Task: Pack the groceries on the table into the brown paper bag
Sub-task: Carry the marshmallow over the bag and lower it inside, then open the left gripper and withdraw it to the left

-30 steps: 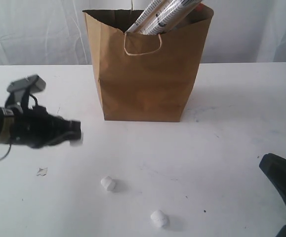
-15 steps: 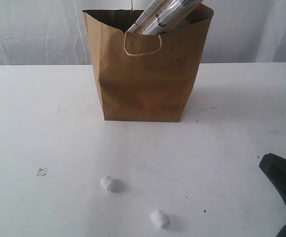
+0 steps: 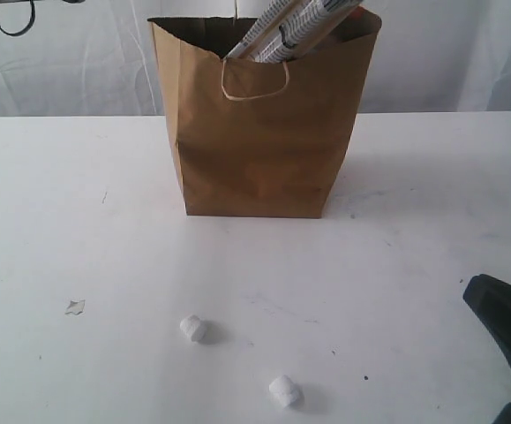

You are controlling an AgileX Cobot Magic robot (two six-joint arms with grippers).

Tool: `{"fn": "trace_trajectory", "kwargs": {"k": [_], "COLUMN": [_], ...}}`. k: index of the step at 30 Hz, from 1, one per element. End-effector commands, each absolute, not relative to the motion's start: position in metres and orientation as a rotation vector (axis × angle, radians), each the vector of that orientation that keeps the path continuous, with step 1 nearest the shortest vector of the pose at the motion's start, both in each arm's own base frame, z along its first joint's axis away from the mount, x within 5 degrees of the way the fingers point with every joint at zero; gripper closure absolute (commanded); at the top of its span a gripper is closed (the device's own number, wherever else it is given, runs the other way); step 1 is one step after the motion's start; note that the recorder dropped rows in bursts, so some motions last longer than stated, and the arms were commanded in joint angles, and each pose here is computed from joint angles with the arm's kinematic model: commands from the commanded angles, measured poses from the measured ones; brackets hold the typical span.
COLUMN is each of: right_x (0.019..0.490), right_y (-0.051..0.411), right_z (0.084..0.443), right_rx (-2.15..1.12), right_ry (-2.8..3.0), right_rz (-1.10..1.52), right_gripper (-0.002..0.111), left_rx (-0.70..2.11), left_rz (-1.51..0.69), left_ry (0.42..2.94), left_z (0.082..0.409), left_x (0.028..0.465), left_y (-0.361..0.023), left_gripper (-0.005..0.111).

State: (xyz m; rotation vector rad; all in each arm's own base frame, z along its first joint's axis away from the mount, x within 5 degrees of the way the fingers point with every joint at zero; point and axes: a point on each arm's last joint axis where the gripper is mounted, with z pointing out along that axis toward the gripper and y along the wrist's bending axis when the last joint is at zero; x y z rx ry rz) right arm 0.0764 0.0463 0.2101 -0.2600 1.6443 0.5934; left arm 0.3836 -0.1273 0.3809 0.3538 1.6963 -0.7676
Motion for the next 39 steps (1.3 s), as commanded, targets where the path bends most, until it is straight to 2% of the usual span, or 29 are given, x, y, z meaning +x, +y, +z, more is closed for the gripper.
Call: {"fn": "trace_trajectory", "kwargs": {"k": [1,7,14,20,24,26,29,30,39], "right_x": [0.076,0.076,0.076,0.076,0.076,0.076,0.076,0.076,0.076], "right_y": [0.045,0.045,0.045,0.045,0.045,0.045,0.045,0.045,0.045], "right_z": [0.209,0.209,0.209,0.209,0.209,0.209,0.209,0.209,0.209], "right_rx": [-0.252,-0.252,-0.252,-0.252,-0.252,-0.252,-0.252,-0.252,-0.252], "right_ry": [1.639,1.639,1.639,1.639,1.639,1.639,1.639,1.639,1.639], "right_rz": [0.592,0.592,0.592,0.592,0.592,0.592,0.592,0.592,0.592], "right_gripper": [0.108,0.108,0.108,0.108,0.108,0.108,0.108,0.108,0.108], "left_rx": [0.456,0.605,0.58,0.649,0.665,0.638,0.62,0.625,0.647], "left_rz": [-0.811,-0.813,-0.889,-0.858,-0.804,-0.733,-0.704,-0.727,-0.757], "left_ry": [1.62,1.564,1.499,1.481,1.489,1.521,1.564,1.558,1.545], "left_z": [0.385,0.378,0.361,0.336,0.333,0.333,0.332,0.333,0.339], "left_x": [0.381,0.38,0.395,0.404,0.413,0.418,0.42,0.418,0.411], "left_y": [-0.133,-0.14,-0.146,-0.176,-0.193,-0.189,-0.187,-0.19,-0.198], "left_gripper": [0.104,0.104,0.104,0.104,0.104,0.093,0.055,0.049,0.049]}}
